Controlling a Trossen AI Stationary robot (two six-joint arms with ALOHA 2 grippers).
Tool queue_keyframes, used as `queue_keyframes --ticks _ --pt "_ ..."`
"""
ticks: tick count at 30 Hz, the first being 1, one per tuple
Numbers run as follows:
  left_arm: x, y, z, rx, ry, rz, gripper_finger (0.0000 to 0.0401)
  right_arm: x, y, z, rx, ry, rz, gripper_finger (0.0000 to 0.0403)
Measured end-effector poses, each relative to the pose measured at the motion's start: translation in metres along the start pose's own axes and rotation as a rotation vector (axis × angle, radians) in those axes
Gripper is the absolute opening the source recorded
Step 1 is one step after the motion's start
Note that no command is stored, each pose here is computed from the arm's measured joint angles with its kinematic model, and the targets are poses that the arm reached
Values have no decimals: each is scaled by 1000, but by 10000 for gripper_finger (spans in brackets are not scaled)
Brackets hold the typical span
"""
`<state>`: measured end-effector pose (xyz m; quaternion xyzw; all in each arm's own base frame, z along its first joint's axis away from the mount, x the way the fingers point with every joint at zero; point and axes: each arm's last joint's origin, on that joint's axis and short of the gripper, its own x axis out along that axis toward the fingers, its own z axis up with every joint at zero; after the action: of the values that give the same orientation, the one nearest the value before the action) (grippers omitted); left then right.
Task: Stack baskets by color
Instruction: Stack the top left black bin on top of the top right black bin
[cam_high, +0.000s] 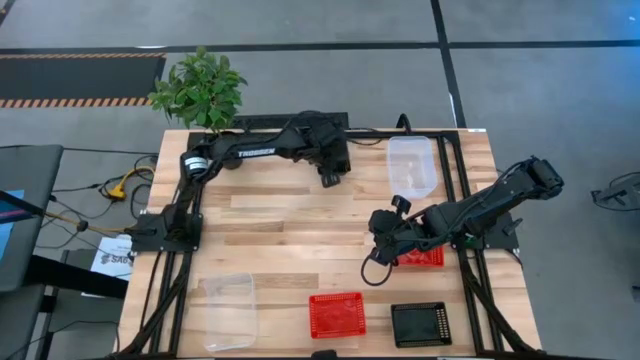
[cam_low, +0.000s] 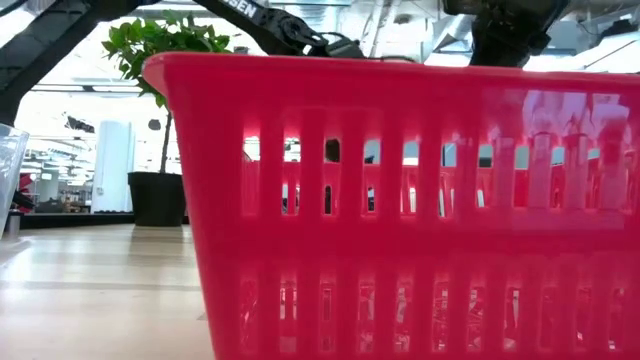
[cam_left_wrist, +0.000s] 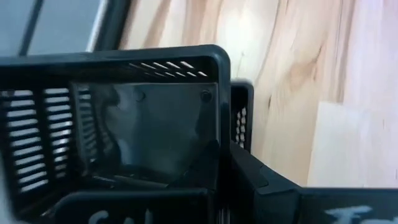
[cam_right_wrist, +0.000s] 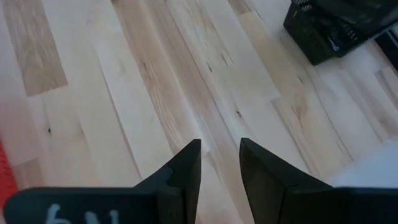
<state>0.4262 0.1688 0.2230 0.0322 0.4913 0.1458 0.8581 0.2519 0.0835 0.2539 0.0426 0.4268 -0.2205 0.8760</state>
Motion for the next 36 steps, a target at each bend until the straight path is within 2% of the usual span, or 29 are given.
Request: queue_keyframes --ticks 14,28,36 --pt "2 -6 -9 27 101 -32 0 0 -1 0 -31 -8 -24 129" --pt "2 -8 -12 121 124 -55 0 0 -1 0 -27 -14 -22 129" --pt "1 -10 -11 103 122 -57 8 0 0 1 -24 -18 -19 130"
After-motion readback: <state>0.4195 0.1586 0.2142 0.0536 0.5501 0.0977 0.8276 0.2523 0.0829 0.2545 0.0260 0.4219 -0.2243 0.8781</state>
